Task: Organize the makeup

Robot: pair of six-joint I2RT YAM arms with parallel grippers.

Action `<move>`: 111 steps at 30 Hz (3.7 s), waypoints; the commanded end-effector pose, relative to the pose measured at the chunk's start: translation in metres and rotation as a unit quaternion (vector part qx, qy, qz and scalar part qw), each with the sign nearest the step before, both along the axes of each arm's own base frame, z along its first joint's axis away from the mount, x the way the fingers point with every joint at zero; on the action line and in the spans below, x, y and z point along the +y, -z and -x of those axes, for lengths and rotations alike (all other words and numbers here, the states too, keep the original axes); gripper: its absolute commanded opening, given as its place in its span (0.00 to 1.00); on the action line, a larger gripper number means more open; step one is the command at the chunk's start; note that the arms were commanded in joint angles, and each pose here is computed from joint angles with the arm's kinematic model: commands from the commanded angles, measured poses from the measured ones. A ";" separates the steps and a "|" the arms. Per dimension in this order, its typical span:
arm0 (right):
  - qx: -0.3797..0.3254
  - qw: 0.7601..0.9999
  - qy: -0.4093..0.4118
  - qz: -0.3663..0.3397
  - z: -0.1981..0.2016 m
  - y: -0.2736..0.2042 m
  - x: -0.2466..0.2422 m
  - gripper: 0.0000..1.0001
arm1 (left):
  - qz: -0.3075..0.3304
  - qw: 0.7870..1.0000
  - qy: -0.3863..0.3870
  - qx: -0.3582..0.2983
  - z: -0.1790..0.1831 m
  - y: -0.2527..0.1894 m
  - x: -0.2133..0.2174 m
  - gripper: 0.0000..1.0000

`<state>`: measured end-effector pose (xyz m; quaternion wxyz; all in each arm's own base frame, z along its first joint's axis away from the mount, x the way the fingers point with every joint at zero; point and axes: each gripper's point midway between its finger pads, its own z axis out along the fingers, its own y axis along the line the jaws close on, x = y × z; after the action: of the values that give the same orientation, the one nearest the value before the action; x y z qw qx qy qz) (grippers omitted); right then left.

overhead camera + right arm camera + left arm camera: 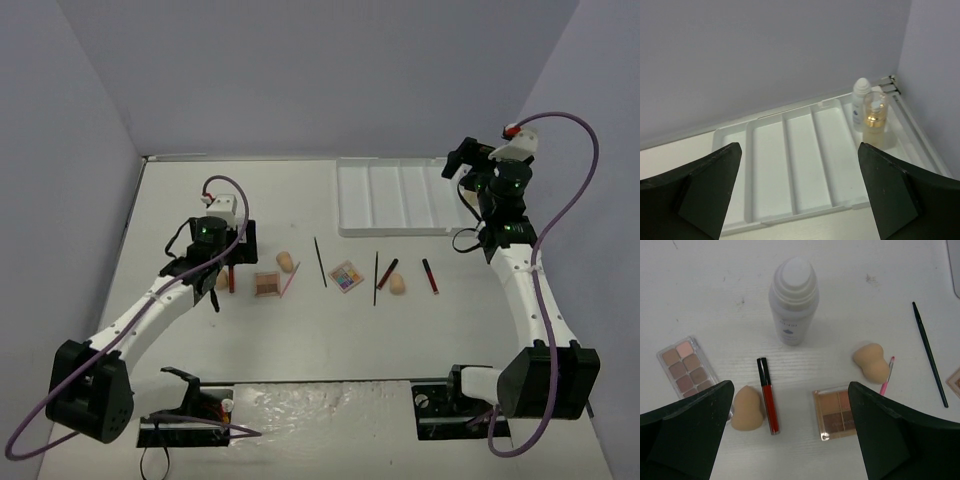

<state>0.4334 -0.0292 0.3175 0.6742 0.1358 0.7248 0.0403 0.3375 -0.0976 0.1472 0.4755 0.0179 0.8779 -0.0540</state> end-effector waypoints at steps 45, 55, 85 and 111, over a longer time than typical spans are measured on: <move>-0.019 0.927 -0.367 0.070 0.079 -0.020 0.173 0.97 | 0.085 0.921 0.353 -0.143 -0.031 -0.147 -0.154 0.00; -0.039 0.875 -0.476 0.074 0.099 -0.049 0.233 0.87 | 0.070 0.850 0.505 -0.132 0.016 -0.171 -0.177 0.00; 0.075 0.995 -0.026 0.060 0.113 0.019 0.051 1.00 | 0.079 0.858 0.501 -0.080 0.085 -0.030 -0.338 0.00; 0.102 0.980 -0.161 0.063 0.113 0.048 0.096 1.00 | 0.008 0.908 0.414 -0.069 0.040 0.026 -0.284 0.00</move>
<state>0.3118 0.0559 0.2603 0.5723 0.0012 0.8174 0.0651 0.2705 -0.3919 0.0953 0.4255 0.4055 0.7647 -0.2641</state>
